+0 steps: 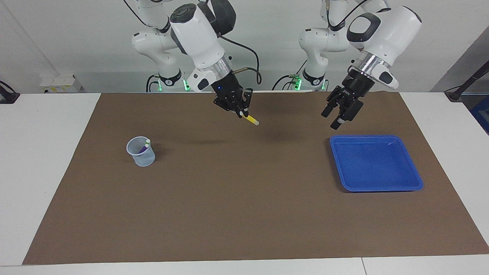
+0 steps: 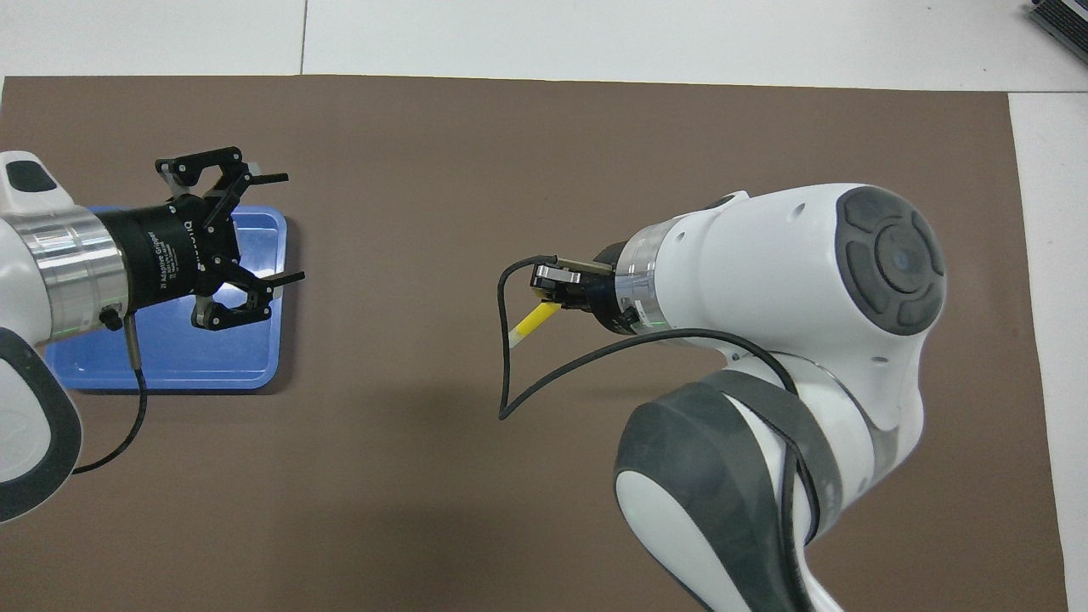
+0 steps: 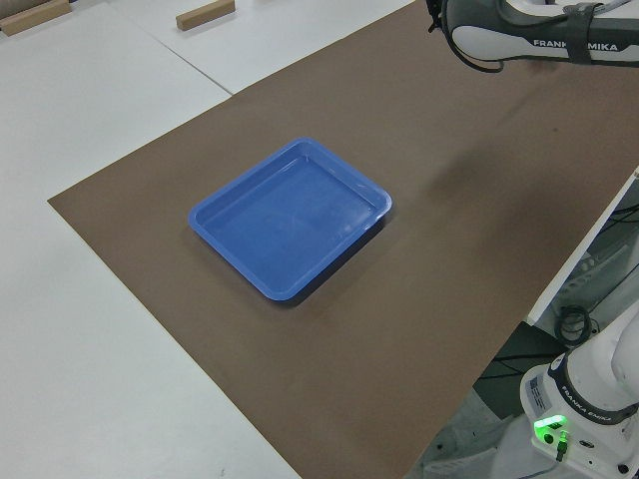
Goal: Right arm passes pens to left for tray arrangement
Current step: 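Lift the yellow pen with the right gripper while the left gripper approaches, then close the left gripper on the yellow pen held by the right gripper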
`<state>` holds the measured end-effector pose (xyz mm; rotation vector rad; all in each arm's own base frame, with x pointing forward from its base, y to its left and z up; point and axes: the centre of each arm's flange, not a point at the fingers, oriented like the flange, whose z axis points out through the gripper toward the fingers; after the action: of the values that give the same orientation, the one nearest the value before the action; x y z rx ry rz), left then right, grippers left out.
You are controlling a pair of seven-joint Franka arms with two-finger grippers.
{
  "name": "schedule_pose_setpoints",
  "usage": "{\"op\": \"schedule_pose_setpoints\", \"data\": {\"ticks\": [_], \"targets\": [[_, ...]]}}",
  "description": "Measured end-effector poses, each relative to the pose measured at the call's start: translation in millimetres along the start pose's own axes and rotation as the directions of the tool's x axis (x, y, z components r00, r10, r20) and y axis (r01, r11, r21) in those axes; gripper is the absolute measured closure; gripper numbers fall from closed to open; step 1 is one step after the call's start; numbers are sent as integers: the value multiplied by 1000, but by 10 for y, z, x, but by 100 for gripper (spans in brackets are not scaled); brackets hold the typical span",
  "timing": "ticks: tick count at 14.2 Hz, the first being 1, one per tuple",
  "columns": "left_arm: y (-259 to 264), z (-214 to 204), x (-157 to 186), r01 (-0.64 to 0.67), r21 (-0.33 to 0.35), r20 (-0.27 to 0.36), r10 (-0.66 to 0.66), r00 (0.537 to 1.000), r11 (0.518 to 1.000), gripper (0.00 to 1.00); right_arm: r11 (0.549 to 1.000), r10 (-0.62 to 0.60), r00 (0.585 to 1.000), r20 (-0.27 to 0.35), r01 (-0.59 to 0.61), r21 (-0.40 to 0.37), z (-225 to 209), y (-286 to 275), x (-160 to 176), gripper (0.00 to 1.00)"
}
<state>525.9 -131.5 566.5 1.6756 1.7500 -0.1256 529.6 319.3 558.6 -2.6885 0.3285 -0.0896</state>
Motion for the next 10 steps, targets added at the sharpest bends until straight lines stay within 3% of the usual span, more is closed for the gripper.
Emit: {"op": "schedule_pose_setpoints", "data": {"ticks": [2, 4, 8, 10], "targets": [[-109, 138, -120, 105, -39, 4, -105, 994, 994, 0, 999, 27, 999, -22, -26, 38, 31, -108, -60, 81], [-317, 346, -300, 133, -30, 11, -133, 991, 991, 0, 997, 48, 998, -39, -45, 62, 132, -194, -115, 81], [-602, 545, -529, 188, 38, 16, -189, 982, 981, 1, 992, 101, 994, -48, -96, 86, 374, -312, -167, 81], [-705, 558, -552, 204, 115, 3, -206, 979, 972, 0, 992, 103, 994, -45, -99, 84, 402, -320, -177, 81]]}}
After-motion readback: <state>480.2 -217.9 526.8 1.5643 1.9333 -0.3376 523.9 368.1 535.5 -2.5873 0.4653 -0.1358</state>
